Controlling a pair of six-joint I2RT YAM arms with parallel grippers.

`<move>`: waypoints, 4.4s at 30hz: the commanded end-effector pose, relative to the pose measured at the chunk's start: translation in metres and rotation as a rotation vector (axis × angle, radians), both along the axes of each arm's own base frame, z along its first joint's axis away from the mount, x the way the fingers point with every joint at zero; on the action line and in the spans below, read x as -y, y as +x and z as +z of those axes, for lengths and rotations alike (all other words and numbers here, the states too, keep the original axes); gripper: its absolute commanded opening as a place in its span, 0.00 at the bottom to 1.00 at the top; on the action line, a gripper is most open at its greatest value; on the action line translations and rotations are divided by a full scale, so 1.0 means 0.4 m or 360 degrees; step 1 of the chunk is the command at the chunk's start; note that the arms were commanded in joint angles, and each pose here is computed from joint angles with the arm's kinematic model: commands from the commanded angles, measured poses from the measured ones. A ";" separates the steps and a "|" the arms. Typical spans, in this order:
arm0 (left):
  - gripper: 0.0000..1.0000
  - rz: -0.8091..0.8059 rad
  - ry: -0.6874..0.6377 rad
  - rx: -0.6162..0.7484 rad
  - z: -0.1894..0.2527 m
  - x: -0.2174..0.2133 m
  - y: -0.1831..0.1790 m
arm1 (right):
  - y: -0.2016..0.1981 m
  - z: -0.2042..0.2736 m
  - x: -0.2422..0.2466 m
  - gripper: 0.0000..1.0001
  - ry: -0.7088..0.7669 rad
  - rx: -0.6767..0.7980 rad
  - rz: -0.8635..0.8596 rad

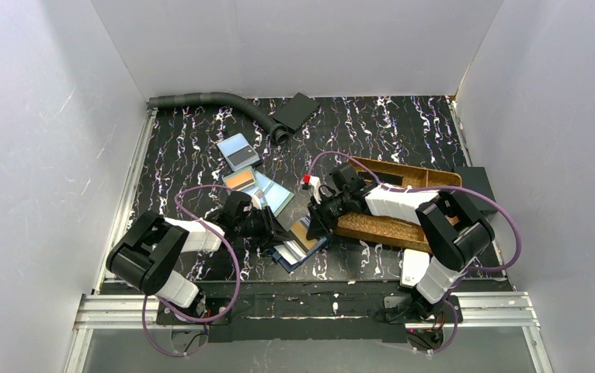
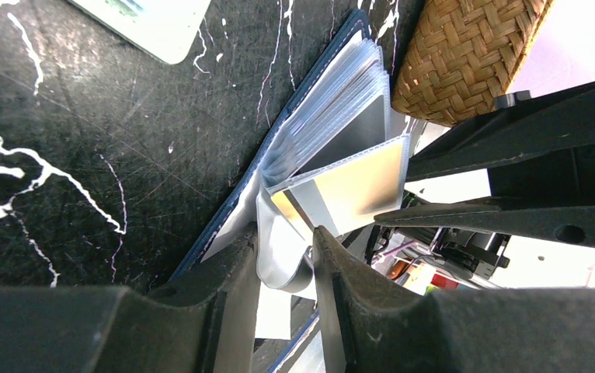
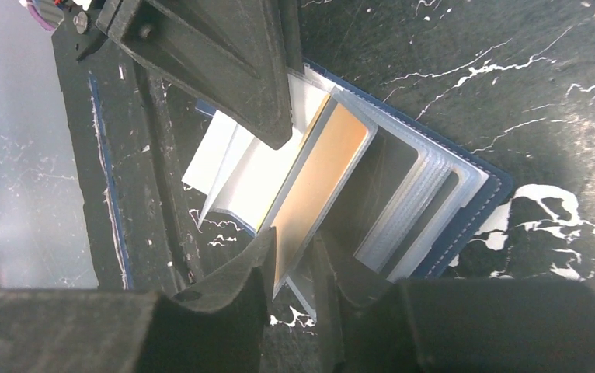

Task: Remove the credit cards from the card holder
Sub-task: Open the card holder at the center of the board, then remove the credit card from the card holder.

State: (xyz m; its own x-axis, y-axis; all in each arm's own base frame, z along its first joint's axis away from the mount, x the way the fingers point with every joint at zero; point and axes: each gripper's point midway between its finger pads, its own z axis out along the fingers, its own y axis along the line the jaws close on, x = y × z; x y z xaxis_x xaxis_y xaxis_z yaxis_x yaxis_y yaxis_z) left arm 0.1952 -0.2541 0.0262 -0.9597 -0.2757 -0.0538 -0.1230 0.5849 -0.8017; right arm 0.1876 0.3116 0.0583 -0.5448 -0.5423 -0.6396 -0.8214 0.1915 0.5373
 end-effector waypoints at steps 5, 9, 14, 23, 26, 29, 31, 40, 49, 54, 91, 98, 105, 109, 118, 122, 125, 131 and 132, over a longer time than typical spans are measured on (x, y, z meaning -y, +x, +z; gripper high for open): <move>0.30 -0.0035 -0.0005 0.0076 0.028 -0.005 0.002 | 0.017 0.018 -0.018 0.04 0.0017 0.0017 -0.0024; 0.31 -0.0037 -0.0012 0.0133 0.042 -0.007 0.005 | 0.031 0.033 -0.012 0.01 0.0042 0.0041 -0.0066; 0.34 -0.0075 -0.0030 0.0208 0.062 -0.004 0.008 | 0.044 0.041 -0.006 0.01 0.0060 0.0054 -0.0106; 0.34 -0.0140 -0.0076 0.0230 0.074 -0.009 -0.012 | 0.083 0.047 0.013 0.01 0.0014 0.0177 -0.0267; 0.34 -0.0158 -0.0089 0.0219 0.079 -0.012 -0.023 | 0.098 0.059 0.010 0.01 0.0038 0.0233 -0.0303; 0.34 -0.0166 -0.0050 0.0160 0.065 -0.022 -0.034 | 0.104 0.062 0.013 0.01 0.0037 0.0253 -0.0327; 0.34 -0.0162 -0.0020 0.0124 0.055 -0.027 -0.037 | 0.107 0.063 0.014 0.01 0.0035 0.0262 -0.0342; 0.34 -0.0076 -0.0093 0.0317 0.186 -0.025 0.008 | 0.119 0.061 0.020 0.01 0.0020 0.0308 -0.0389; 0.36 0.0067 -0.0252 0.0487 0.359 0.011 0.055 | 0.116 0.054 0.016 0.01 0.0008 0.0314 -0.0386; 0.29 0.0180 -0.0226 0.0463 0.347 0.049 0.093 | 0.116 0.054 0.015 0.01 0.0006 0.0284 -0.0414; 0.22 0.0311 0.0111 0.0054 0.005 0.040 0.071 | 0.108 0.057 0.009 0.01 0.0040 0.0213 -0.0415; 0.27 0.0227 -0.0023 0.0195 0.044 0.064 0.081 | 0.099 0.083 0.005 0.01 0.0144 0.0078 -0.0405; 0.28 0.0210 -0.0196 0.0304 0.095 0.072 0.081 | 0.090 0.114 0.003 0.01 0.0233 0.0013 -0.0375; 0.28 0.0228 -0.0228 0.0342 0.117 0.065 0.088 | 0.076 0.128 -0.005 0.01 0.0276 -0.0031 -0.0332; 0.29 0.0230 -0.0280 0.0395 0.149 0.050 0.085 | 0.062 0.178 -0.010 0.01 0.0398 -0.0117 -0.0275; 0.30 0.0246 -0.0293 0.0429 0.160 0.031 0.074 | 0.065 0.193 -0.007 0.01 0.0426 -0.0119 -0.0290; 0.32 0.0253 -0.0304 0.0456 0.169 0.021 0.068 | 0.065 0.196 -0.007 0.01 0.0433 -0.0134 -0.0288; 0.32 0.0204 -0.0337 0.0466 0.187 0.036 0.070 | 0.052 0.206 -0.011 0.01 0.0475 -0.0194 -0.0257; 0.32 0.0198 -0.0342 0.0467 0.191 0.038 0.072 | 0.051 0.210 -0.012 0.01 0.0482 -0.0196 -0.0252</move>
